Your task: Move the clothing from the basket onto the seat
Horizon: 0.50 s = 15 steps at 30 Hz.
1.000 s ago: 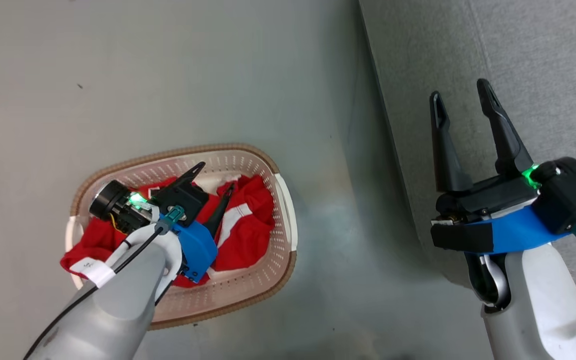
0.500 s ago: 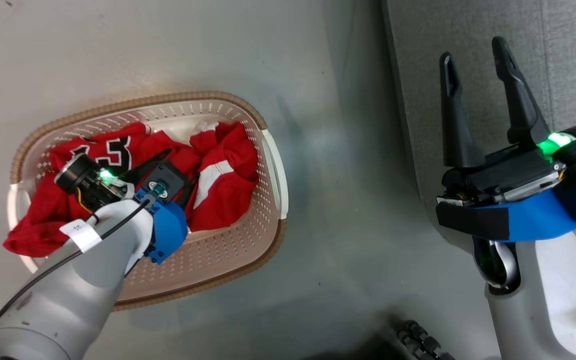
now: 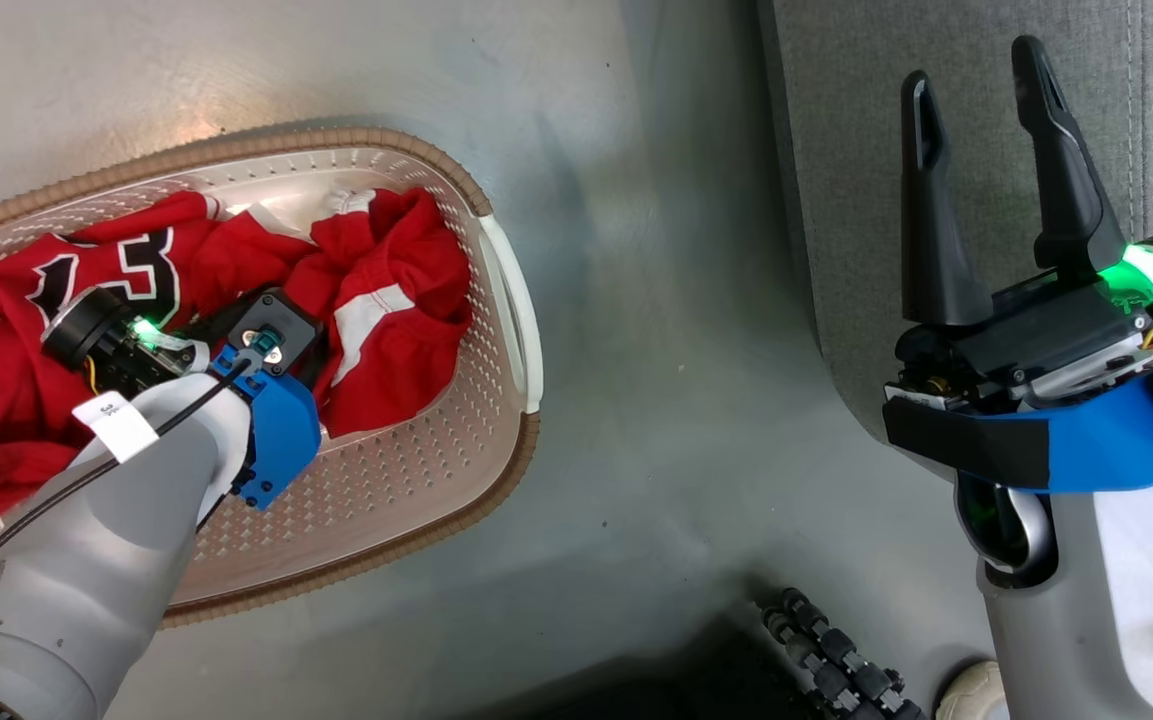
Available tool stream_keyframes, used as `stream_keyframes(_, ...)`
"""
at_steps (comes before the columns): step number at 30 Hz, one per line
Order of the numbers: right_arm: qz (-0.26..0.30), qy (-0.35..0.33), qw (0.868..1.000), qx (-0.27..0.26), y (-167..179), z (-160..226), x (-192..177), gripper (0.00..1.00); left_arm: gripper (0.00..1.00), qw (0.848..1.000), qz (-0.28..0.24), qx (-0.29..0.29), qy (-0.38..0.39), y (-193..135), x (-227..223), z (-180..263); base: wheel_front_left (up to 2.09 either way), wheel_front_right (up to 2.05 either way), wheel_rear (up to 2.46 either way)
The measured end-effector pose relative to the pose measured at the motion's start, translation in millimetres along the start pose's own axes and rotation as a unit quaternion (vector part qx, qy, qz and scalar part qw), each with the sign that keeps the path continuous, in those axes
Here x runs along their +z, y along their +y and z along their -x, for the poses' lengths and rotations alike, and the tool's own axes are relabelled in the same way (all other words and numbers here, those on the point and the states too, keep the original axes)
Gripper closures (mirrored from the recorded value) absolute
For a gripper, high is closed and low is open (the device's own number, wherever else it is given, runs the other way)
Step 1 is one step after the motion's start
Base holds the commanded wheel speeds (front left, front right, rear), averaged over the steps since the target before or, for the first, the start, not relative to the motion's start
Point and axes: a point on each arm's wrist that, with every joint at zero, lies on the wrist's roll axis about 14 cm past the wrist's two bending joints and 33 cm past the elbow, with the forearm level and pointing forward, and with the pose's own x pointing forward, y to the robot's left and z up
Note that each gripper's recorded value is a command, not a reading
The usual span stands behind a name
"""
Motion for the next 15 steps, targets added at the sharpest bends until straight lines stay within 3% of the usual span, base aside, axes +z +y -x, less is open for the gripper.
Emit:
stream_keyframes(3, 0.001, 0.001, 1.000, 0.000, -1, 0, -1, 0.00, 0.00, 1.000, 0.005, -0.009, 0.000, -5, -1, -4, 0.00, 0.00, 0.00)
stream_keyframes(4, 0.000, 0.002, 1.000, 0.000, -1, -1, -3, 0.00, 0.67, 1.000, 0.008, -0.013, 0.004, -8, -2, -5, 0.00, 0.00, 0.00)
stream_keyframes(5, 0.000, 0.003, 1.000, 0.000, 0, -1, -4, 0.00, 1.00, 1.000, 0.006, -0.014, 0.004, -9, -3, -5, 0.00, 0.00, 0.00)
stream_keyframes(15, -0.002, -0.005, 1.000, 0.007, 6, -3, 2, 0.00, 1.00, 1.000, 0.004, -0.015, -0.016, -11, 11, 4, 0.00, 0.00, 0.00)
